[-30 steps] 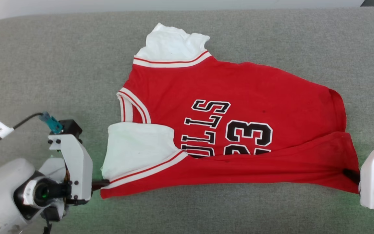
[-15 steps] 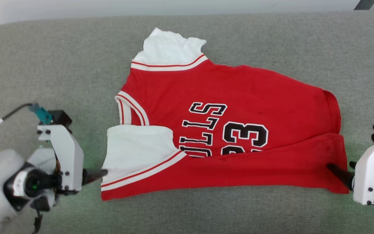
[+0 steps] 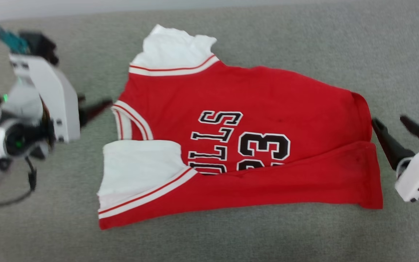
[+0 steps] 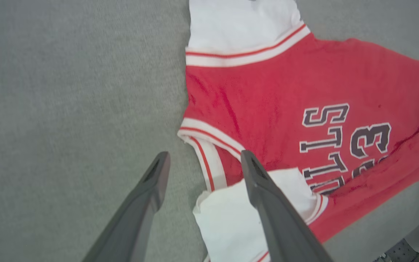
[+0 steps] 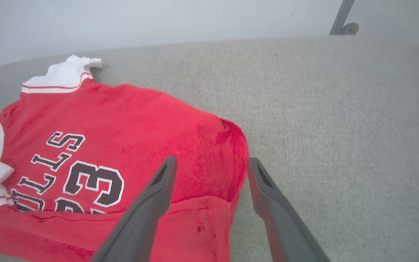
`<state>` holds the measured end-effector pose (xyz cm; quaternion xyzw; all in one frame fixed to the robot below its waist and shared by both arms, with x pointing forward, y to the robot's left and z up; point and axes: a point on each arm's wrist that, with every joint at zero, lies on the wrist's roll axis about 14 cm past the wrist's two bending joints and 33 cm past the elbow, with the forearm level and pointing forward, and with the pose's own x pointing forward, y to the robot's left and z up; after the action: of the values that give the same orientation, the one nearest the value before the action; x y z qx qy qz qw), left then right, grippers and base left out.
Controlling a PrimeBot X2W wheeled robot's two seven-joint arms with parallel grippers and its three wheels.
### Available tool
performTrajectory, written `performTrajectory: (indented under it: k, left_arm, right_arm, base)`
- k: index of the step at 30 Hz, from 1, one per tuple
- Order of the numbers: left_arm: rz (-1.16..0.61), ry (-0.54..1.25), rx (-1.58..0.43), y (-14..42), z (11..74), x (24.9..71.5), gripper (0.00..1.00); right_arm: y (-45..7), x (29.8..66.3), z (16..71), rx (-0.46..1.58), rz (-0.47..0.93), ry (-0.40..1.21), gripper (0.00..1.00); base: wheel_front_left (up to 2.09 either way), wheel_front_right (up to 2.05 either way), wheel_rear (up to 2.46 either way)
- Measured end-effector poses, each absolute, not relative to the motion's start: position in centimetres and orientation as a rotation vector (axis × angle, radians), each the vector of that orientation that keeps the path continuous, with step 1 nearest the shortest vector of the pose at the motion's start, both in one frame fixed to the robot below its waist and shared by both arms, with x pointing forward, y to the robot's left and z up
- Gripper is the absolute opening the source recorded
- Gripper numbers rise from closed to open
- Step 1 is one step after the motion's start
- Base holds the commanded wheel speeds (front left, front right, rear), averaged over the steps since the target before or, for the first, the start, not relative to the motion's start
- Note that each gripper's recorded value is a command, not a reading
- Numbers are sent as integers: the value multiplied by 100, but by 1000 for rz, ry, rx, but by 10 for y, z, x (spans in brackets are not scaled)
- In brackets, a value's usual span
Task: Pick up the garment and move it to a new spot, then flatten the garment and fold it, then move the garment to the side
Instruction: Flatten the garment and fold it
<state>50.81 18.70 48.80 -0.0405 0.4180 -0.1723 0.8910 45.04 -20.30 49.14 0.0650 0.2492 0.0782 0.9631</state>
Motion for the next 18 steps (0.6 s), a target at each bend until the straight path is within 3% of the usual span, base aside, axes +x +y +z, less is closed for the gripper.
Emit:
performTrajectory:
  k: [9,18]
  left_arm:
    - [-398,667,-22,169,500,592,100]
    - [-440,661,-49,147,476,652,100]
  right_arm:
    - [-208,475,510,123,109,240,100]
    - [-217,481,478,117,67,232,100]
  base:
    - [0,0,0]
    - [0,0,0]
